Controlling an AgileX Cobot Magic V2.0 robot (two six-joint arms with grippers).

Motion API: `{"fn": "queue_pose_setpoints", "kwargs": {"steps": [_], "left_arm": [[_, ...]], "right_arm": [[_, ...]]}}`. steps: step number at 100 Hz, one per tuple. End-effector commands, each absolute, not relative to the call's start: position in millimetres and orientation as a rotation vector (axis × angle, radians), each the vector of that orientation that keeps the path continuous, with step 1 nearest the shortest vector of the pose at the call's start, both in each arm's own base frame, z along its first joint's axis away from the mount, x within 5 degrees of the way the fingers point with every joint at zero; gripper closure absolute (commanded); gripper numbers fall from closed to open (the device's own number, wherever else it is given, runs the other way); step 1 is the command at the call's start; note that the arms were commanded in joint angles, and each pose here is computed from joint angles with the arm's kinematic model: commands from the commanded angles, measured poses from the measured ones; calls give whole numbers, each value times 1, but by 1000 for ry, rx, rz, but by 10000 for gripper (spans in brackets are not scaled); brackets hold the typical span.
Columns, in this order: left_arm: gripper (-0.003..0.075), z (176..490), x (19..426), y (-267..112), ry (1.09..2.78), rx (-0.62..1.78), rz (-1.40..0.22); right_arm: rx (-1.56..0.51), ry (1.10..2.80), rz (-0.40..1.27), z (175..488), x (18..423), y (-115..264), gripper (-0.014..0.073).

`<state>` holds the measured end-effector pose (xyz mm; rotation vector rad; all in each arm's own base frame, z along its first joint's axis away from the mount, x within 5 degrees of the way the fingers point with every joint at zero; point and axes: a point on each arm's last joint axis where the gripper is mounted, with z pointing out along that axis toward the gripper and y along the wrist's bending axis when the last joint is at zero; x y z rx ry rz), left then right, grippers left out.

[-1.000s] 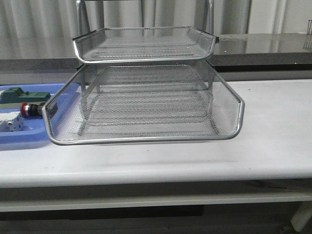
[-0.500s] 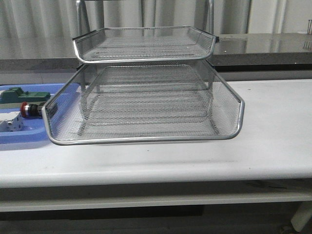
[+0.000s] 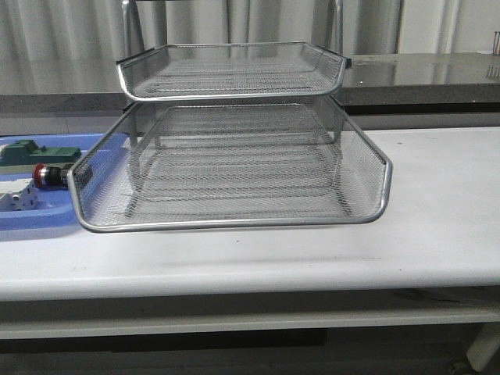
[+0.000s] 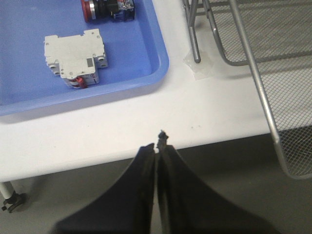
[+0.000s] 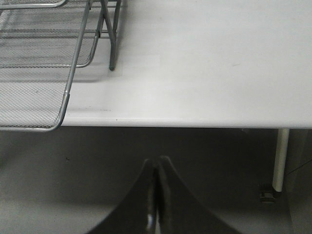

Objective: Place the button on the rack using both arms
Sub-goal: 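Release the tray and withdraw the right gripper out of view, then lower the left gripper to the tray and grasp the red push button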

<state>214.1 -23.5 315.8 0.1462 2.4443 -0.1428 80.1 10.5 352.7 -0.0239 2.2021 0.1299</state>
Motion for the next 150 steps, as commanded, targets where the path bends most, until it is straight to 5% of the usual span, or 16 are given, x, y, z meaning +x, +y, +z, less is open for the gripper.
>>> {"fn": "queue_pose_setpoints", "kwargs": {"steps": [1,22,31,57,77,115,150], "left_arm": [[594,331,215,-24,2372,182,-135],[146,330,214,-24,2392,190,-136],[48,330,214,-24,2390,189,-136],[52,332,216,-25,2366,176,-151],[52,355,236,-21,2328,325,-9],[52,378,338,-27,2403,748,143],[52,348,422,-25,2502,819,234]], "right_arm": [[-24,2116,118,367,82,9,666],[-24,2116,118,367,82,9,666],[-24,2116,118,367,82,9,666],[-24,2116,118,367,82,9,666],[-24,2116,118,367,82,9,666],[-24,2116,118,367,82,9,666],[-24,2117,118,367,82,9,666]]}}
